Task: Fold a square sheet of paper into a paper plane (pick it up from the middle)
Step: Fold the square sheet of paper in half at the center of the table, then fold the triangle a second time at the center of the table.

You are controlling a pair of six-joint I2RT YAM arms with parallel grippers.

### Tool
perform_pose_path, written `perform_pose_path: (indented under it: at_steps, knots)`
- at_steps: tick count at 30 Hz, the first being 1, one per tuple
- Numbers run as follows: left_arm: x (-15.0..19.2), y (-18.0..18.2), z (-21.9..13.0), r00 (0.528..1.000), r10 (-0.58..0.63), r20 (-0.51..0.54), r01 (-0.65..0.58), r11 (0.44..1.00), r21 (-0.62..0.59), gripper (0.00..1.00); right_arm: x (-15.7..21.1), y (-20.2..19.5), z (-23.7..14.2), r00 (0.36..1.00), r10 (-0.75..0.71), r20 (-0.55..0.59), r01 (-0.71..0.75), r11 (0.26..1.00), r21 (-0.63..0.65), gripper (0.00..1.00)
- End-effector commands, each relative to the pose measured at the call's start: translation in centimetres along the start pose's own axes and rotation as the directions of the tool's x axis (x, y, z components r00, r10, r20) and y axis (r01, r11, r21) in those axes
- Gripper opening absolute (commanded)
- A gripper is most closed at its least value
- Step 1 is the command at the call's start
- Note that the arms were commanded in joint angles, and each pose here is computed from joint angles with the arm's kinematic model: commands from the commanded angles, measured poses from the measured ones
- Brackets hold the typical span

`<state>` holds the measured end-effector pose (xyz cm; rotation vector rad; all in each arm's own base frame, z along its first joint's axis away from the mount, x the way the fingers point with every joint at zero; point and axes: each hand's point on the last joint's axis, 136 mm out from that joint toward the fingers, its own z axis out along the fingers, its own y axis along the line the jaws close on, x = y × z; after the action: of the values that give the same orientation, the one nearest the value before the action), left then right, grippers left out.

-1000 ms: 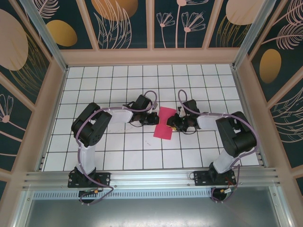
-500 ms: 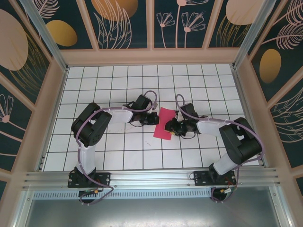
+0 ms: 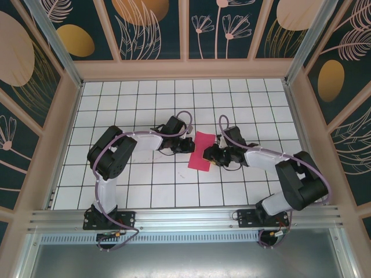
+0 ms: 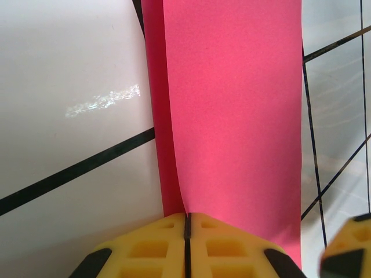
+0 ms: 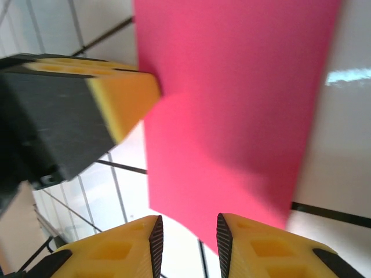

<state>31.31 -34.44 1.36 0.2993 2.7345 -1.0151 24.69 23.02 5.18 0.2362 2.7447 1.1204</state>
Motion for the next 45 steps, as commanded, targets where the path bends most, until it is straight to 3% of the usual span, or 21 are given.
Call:
perform_pose_path:
  at_steps: [1, 6, 13, 23, 27, 31, 34, 36, 40, 45]
  knots:
    - [3.4, 3.3, 1.1, 0.993, -0.066, -0.094, 0.056, 0.993, -0.105, 0.11, 1.2, 0.2, 0.0, 0.999, 0.024, -0.022, -0.024, 0.999, -0.021, 0.34]
    - [3.2, 3.2, 1.2, 0.994, -0.062, -0.095, 0.053, 0.994, -0.099, 0.11, 2.3, -0.4, 1.2, 0.998, 0.031, -0.058, -0.032, 0.999, -0.018, 0.34]
    - [3.1, 3.1, 1.1, 0.994, -0.061, -0.092, 0.052, 0.994, -0.099, 0.11, 3.5, -5.9, 2.8, 0.993, 0.083, -0.090, -0.065, 0.981, 0.184, 0.32]
    - [3.1, 3.0, 0.9, 0.994, -0.057, -0.089, 0.048, 0.994, -0.101, 0.11, 2.0, 0.0, -0.2, 0.999, 0.022, -0.029, -0.021, 1.000, 0.017, 0.33]
    - [3.0, 2.9, 0.7, 0.995, -0.056, -0.078, 0.048, 0.994, -0.103, 0.11, 3.2, 0.9, 0.6, 0.997, -0.007, -0.075, 0.005, 1.000, -0.025, 0.34]
    - [3.0, 2.9, 0.7, 0.995, -0.059, -0.079, 0.051, 0.994, -0.099, 0.11, 4.3, -1.2, 2.1, 0.993, 0.031, -0.115, -0.027, 0.999, 0.031, 0.33]
    - [3.0, 2.9, 0.6, 0.995, -0.058, -0.078, 0.050, 0.994, -0.100, 0.11, 4.6, -4.7, 2.5, 0.994, 0.062, -0.093, -0.046, 0.984, 0.172, 0.33]
    - [3.1, 2.9, 0.5, 0.995, -0.060, -0.073, 0.053, 0.994, -0.097, 0.11, 5.0, -5.6, 2.7, 0.991, 0.078, -0.112, -0.055, 0.979, 0.198, 0.33]
    - [3.1, 2.3, 0.5, 0.995, -0.074, -0.067, 0.070, 0.995, -0.064, 0.09, 4.3, -2.7, 1.9, 0.995, 0.022, -0.095, -0.011, 0.993, 0.117, 0.35]
    - [2.1, 0.4, -0.9, 0.996, -0.082, -0.025, 0.082, 0.997, -0.007, 0.05, 0.5, -0.1, -0.9, 0.993, -0.099, 0.069, 0.088, 0.984, 0.155, 0.39]
